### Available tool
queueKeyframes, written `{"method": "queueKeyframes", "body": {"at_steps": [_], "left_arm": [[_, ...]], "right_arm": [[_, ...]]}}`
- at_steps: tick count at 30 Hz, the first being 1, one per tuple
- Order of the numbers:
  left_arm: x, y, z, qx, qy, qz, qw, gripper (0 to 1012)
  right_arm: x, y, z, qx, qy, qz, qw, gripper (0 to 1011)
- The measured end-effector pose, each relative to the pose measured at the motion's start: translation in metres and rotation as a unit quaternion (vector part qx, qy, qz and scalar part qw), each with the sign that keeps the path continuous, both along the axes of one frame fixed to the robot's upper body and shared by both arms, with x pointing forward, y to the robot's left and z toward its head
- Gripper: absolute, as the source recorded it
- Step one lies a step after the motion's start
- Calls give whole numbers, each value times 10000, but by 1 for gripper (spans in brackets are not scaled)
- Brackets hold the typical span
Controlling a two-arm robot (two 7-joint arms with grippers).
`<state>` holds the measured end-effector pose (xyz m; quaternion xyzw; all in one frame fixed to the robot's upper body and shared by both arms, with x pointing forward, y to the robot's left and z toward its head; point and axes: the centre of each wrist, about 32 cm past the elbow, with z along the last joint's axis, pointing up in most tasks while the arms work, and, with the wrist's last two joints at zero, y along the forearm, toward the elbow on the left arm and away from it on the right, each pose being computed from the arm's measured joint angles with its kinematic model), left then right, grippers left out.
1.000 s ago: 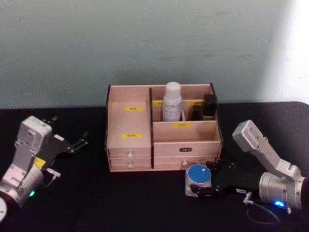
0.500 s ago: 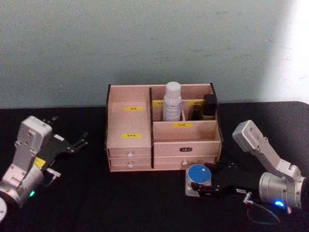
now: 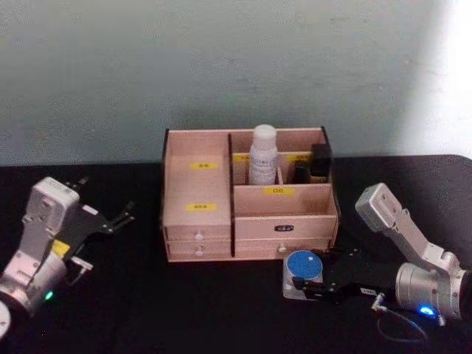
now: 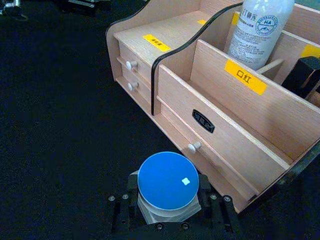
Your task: Pick up the facial cleanser and watermelon frost from the table and place them into the tiered storage box.
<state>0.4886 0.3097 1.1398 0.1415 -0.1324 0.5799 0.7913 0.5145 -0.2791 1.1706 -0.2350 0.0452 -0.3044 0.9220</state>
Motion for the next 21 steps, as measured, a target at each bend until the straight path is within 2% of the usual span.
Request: {"method": "queueKeyframes", "body": {"at_steps": [21], "left_arm": [[0,0,0,0,0,0,10000,1001]], "right_arm": [[0,-1,0,1,1,-1,10000,707]]}}
